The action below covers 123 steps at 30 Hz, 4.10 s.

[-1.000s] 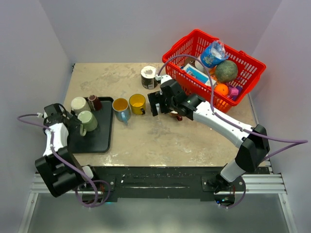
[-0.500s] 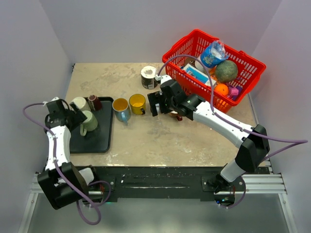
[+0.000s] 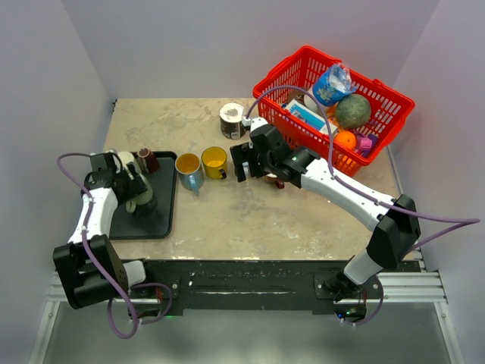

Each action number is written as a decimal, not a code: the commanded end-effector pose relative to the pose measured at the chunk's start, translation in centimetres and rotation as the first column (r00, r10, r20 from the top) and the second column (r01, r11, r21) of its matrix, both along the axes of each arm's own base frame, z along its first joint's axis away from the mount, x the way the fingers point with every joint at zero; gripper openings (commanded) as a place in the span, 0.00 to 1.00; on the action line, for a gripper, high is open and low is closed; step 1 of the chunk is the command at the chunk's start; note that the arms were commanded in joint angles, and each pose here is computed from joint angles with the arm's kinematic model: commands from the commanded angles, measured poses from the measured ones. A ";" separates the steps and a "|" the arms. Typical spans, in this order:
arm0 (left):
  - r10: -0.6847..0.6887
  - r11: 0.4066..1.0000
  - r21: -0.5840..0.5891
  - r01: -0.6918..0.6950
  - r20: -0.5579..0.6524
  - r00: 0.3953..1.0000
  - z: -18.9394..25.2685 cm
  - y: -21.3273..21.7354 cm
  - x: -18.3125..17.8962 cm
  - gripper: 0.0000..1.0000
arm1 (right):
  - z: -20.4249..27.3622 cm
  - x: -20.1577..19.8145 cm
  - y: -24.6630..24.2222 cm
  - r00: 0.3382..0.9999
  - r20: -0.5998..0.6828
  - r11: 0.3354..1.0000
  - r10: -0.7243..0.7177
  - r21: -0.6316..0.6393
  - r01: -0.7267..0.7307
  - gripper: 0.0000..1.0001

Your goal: Turn the mug right side up

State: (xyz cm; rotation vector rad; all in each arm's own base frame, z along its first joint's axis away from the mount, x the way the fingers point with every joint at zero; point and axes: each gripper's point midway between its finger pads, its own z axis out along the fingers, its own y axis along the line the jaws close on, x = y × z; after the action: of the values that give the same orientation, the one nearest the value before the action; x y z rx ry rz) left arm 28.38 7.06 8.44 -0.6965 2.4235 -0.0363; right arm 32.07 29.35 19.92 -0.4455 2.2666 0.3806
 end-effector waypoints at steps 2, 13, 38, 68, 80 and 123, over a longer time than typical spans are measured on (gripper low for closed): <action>-0.056 0.998 -0.007 0.057 0.044 0.997 -0.2 -0.6 0.8 0.73 | 1.2 0.4 -0.4 1.000 0.023 1.000 -0.015 0.010 0.014 0.99; -0.070 0.997 -0.019 0.071 0.026 0.997 -1.2 -2.0 0.9 0.54 | 1.0 0.5 0.1 1.000 0.015 1.000 -0.003 0.012 0.003 0.99; 0.061 0.997 0.038 -0.062 0.035 0.998 -1.4 -0.6 0.1 0.00 | 1.1 0.5 0.3 1.000 0.007 0.999 -0.019 0.031 0.019 0.98; -0.048 0.944 -0.264 0.199 0.487 0.872 17.6 -8.6 2.5 0.00 | 7.2 -1.2 2.2 0.989 0.126 0.955 0.071 0.277 -0.103 0.98; -0.052 0.743 -0.412 0.527 0.750 0.659 26.8 -16.5 4.0 0.00 | 15.2 -4.2 7.8 0.903 0.311 0.736 0.296 0.528 -0.423 0.99; -0.022 0.340 -0.223 0.914 0.969 0.245 37.5 -25.5 -0.3 0.00 | 25.9 -5.4 10.0 0.716 0.480 0.276 0.507 0.696 -0.663 0.61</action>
State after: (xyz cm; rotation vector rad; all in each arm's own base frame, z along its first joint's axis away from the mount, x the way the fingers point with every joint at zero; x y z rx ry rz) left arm 29.85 -18.14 42.65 -0.0694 1.4019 -1.5864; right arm 28.63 39.68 42.79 -0.6506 1.4818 1.6374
